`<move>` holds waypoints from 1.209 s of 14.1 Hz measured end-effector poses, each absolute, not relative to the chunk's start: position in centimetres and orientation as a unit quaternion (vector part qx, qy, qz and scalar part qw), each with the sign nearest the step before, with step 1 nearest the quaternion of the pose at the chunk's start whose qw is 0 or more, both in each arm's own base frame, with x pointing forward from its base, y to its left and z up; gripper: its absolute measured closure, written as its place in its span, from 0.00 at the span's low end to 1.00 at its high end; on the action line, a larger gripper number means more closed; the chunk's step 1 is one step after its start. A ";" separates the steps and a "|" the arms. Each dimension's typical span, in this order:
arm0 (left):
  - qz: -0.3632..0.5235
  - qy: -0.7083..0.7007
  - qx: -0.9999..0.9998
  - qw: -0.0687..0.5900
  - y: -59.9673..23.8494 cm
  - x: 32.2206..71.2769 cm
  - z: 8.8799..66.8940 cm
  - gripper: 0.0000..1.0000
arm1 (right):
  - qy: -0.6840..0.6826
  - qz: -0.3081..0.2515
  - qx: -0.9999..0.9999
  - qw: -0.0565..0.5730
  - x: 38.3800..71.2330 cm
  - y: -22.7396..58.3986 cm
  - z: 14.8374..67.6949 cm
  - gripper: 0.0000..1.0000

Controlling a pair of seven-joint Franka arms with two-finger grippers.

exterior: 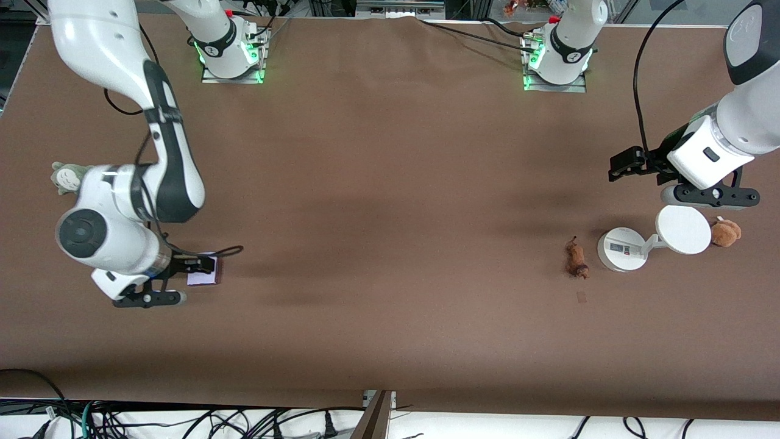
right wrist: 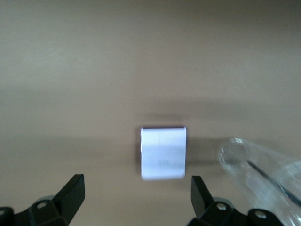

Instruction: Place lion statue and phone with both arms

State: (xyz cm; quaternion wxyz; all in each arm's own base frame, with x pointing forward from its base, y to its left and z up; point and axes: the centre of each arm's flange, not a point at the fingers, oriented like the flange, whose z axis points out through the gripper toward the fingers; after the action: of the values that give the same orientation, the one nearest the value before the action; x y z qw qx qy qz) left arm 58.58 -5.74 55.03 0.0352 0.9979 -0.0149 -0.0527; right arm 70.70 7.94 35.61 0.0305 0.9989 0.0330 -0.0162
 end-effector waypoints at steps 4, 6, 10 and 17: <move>-0.053 -0.024 0.998 0.035 -6.8 58.5 55.0 0.00 | 0.029 -0.040 0.999 0.016 68.1 7.2 44.6 0.00; -0.053 -0.031 0.998 0.034 -7.6 58.4 55.0 0.00 | 0.030 -0.054 0.998 0.010 66.6 7.1 48.6 0.00; -0.053 -0.033 0.997 0.035 -7.9 58.4 55.1 0.00 | 0.049 -0.046 0.998 -0.010 62.6 8.3 56.5 0.00; -0.051 -0.038 0.997 0.036 -8.5 58.3 55.2 0.00 | 0.044 -0.040 0.998 0.003 57.5 5.0 61.4 0.00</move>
State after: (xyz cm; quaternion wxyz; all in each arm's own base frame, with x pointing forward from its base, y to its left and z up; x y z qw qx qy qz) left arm 58.29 -8.51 55.24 0.0362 0.9973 -0.0384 -0.0508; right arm 57.51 4.97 61.39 0.0033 0.9982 0.0440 -0.0396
